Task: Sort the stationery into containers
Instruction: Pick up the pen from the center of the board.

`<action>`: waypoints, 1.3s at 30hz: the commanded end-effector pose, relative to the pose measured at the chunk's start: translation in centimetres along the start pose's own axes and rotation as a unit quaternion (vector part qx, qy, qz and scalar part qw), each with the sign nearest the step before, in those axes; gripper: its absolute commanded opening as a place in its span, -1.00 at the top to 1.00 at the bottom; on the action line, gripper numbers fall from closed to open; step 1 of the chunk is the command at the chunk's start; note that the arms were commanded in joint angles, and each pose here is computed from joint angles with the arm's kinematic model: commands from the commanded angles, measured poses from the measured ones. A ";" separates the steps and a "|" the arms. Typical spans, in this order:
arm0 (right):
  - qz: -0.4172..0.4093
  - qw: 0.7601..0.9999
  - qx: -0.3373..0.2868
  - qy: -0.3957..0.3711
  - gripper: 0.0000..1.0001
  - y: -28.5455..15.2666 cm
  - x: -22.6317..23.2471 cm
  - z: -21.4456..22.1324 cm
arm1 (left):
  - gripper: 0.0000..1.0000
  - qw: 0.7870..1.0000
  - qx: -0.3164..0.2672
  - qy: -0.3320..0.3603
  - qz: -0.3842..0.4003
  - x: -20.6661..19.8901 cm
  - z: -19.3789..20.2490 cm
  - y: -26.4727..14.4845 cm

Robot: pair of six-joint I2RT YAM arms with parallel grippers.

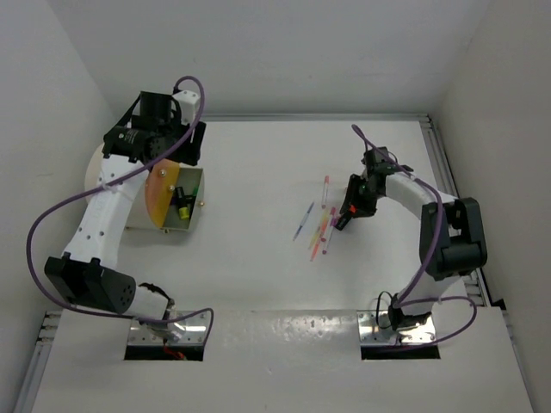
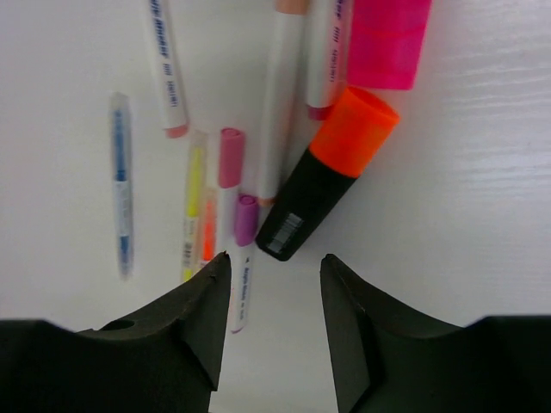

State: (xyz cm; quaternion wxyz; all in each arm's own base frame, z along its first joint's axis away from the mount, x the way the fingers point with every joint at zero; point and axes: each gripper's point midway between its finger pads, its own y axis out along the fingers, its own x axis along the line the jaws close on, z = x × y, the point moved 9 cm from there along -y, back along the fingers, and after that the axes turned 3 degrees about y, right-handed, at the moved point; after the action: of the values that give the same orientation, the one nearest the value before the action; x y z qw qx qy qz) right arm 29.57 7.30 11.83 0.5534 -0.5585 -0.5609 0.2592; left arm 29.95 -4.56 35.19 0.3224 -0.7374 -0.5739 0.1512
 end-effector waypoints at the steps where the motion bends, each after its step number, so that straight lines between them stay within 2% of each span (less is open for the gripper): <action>1: 0.042 0.999 -0.014 0.014 0.09 0.5 -0.5 -0.6 | -0.33 1.000 -0.029 -0.003 0.006 -0.3 -0.8 -1.4; 13: 0.066 0.998 -0.006 0.011 0.09 3.5 -1.1 -1.7 | -0.33 1.000 -0.024 -0.004 0.001 -0.2 -0.4 -1.6; 20: 0.068 0.998 -0.004 0.006 -0.02 4.4 -1.1 -2.4 | -0.34 1.000 -0.020 -0.004 0.002 -0.3 0.0 -1.4; 21: 0.069 0.998 -0.002 0.006 0.01 4.6 -1.1 -2.3 | -0.34 1.000 -0.020 -0.003 0.003 -0.4 0.0 -1.5; 25: 0.073 0.997 0.006 0.011 0.49 4.7 -1.6 -1.9 | -0.34 1.000 -0.022 -0.002 0.001 -0.2 -0.1 -1.6; 27: 0.076 0.997 0.016 0.010 0.60 4.3 -2.2 -1.2 | -0.34 1.000 -0.024 -0.002 -0.001 -0.2 -0.2 -1.7; 30: 0.076 0.997 0.026 0.013 0.61 3.3 -2.7 -0.1 | -0.34 0.999 -0.031 -0.002 0.010 -0.4 -0.5 -1.9; 32: 0.071 0.997 0.027 0.011 0.72 2.4 -3.0 0.4 | -0.35 0.998 -0.050 0.001 0.035 -0.6 -1.1 -2.5; 33: 0.070 0.997 0.034 0.009 0.93 2.1 -3.4 0.9 | -0.34 0.996 -0.063 0.007 0.064 -0.9 -1.3 -2.7; 34: 0.063 0.997 0.035 0.003 1.00 1.7 -3.3 0.9 | -0.35 0.994 -0.073 0.011 0.077 -1.1 -1.5 -2.9; 37: 0.028 0.999 0.027 -0.027 1.00 -0.3 -2.3 1.2 | -0.35 0.984 -0.104 0.015 0.147 -2.4 -1.5 -3.8; 38: -0.013 0.999 0.031 -0.037 1.00 -1.1 -1.5 1.3 | -0.34 0.978 -0.116 0.018 0.171 -2.9 -1.1 -4.1; 39: -0.045 0.997 0.015 -0.063 1.00 -2.3 -0.4 1.1 | -0.35 0.965 -0.131 0.022 0.227 -3.9 -0.9 -4.6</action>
State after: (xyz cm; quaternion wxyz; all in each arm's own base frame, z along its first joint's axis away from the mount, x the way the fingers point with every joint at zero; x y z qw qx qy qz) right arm 27.55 5.39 9.38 0.5656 -0.5546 -0.5224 0.3157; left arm 28.35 -6.36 36.01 0.2699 -0.8139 -0.4901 0.1565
